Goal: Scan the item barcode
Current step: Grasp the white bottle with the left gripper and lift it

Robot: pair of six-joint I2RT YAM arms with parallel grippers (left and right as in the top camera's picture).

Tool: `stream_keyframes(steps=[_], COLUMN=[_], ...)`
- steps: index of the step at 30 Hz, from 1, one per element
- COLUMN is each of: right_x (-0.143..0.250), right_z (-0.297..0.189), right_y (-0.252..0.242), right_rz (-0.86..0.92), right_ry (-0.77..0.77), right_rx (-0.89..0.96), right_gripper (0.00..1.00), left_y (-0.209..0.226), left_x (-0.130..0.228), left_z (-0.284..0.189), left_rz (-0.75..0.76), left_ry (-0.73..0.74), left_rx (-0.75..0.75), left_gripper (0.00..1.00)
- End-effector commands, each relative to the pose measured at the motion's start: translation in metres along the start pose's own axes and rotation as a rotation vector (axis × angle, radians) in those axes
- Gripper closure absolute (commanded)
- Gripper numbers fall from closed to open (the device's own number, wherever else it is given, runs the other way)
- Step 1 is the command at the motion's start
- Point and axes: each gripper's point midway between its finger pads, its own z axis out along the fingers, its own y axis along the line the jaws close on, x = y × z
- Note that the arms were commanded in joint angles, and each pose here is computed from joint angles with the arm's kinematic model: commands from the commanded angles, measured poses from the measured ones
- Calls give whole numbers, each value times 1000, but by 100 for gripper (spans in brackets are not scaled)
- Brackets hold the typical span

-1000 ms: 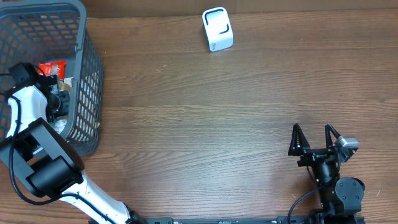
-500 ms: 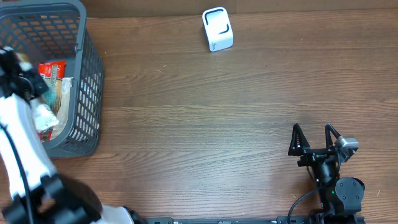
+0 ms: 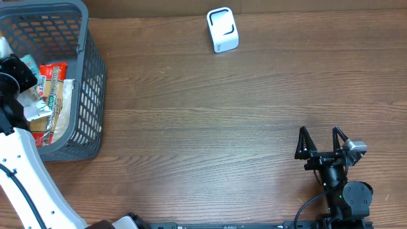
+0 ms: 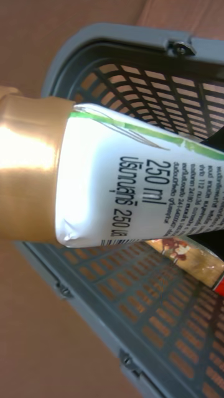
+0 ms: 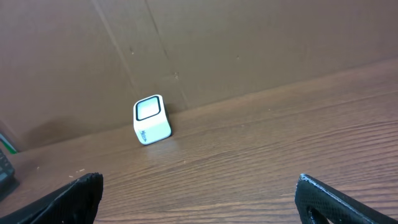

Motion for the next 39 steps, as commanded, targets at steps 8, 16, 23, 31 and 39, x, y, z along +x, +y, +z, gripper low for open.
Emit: stream_keyframes(steps=[8,16,23,31,39], right_x=[2,2,3,2,2], right_z=[0,0,0,0,0], right_y=[1,1,0,1,1], right_rz=[3,3,3,3,3], right_ry=[-2,-2,-2,-2,-2], right_rx=[-5,-5,-5,-5,-5], right_gripper=[0,0,0,0,0], left_y=[-4,-4,-13,-23,-33], left_x=[48,101,130,146,144], left_z=[35,74,92,99,99], left_rz=[-125,-171,-192,-188,-188], left_ry=[218,426,537,598,593], left_rx=[13,14,66,134,198], left_gripper=[96,96,96,96,91])
